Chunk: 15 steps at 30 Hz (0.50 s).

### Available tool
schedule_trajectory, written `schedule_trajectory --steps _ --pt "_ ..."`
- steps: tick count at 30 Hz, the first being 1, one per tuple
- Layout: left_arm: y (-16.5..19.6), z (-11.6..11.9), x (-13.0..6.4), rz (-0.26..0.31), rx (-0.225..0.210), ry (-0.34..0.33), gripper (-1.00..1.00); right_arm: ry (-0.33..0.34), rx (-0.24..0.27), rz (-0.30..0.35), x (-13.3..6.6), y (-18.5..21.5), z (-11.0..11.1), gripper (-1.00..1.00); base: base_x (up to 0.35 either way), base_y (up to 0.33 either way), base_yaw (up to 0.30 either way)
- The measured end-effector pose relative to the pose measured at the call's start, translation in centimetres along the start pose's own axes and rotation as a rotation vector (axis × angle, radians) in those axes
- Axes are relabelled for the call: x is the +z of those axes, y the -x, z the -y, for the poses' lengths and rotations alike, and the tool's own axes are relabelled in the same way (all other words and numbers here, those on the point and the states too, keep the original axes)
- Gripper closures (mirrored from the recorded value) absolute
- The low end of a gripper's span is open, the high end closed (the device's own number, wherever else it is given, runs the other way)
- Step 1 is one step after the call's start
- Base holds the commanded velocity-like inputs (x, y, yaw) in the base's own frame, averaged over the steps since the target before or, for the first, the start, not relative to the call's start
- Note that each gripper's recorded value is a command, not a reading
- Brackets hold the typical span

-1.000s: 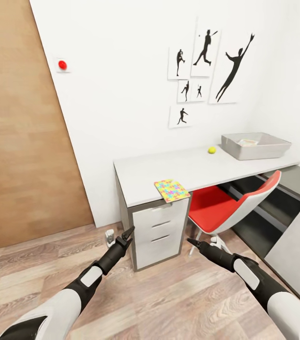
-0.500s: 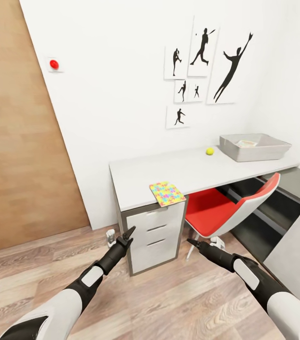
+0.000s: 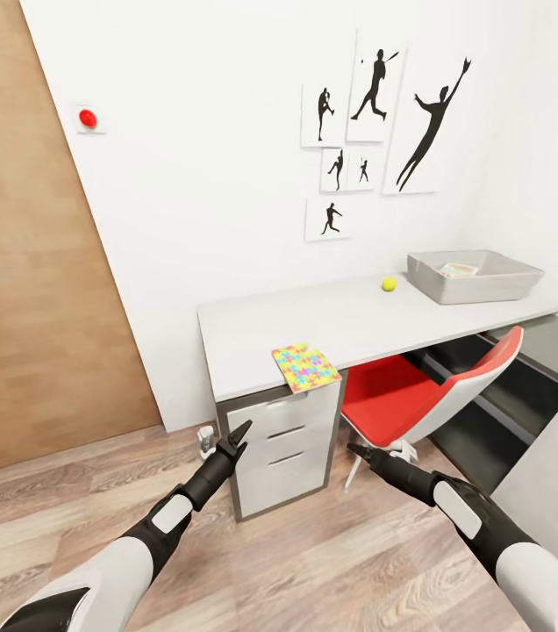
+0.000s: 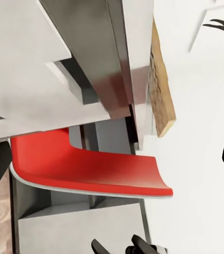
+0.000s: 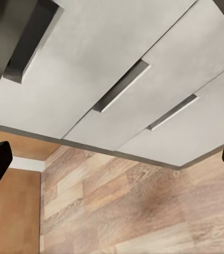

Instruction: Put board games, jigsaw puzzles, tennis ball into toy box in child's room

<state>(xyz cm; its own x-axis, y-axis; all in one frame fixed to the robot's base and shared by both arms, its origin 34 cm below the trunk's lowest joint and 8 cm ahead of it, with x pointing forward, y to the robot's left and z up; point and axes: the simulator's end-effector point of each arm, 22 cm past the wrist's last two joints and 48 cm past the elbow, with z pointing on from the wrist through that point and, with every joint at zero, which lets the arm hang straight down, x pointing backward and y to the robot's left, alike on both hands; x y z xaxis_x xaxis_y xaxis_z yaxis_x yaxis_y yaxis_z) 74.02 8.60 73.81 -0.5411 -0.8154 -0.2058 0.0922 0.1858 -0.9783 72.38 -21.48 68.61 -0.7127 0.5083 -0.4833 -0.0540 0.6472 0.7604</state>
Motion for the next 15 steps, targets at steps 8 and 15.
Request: schedule_trajectory --steps 8,15 --pt "-0.38 0.14 0.17 -0.004 -0.003 -0.003 -1.00 0.001 0.000 0.001 0.02 0.02 -0.04 -1.00 0.003 -0.039 0.000" --pt "-0.51 0.15 0.19 -0.004 -0.004 -0.003 -1.00 -0.001 -0.002 0.003 -0.08 0.15 0.07 -1.00 0.000 -0.020 0.000"
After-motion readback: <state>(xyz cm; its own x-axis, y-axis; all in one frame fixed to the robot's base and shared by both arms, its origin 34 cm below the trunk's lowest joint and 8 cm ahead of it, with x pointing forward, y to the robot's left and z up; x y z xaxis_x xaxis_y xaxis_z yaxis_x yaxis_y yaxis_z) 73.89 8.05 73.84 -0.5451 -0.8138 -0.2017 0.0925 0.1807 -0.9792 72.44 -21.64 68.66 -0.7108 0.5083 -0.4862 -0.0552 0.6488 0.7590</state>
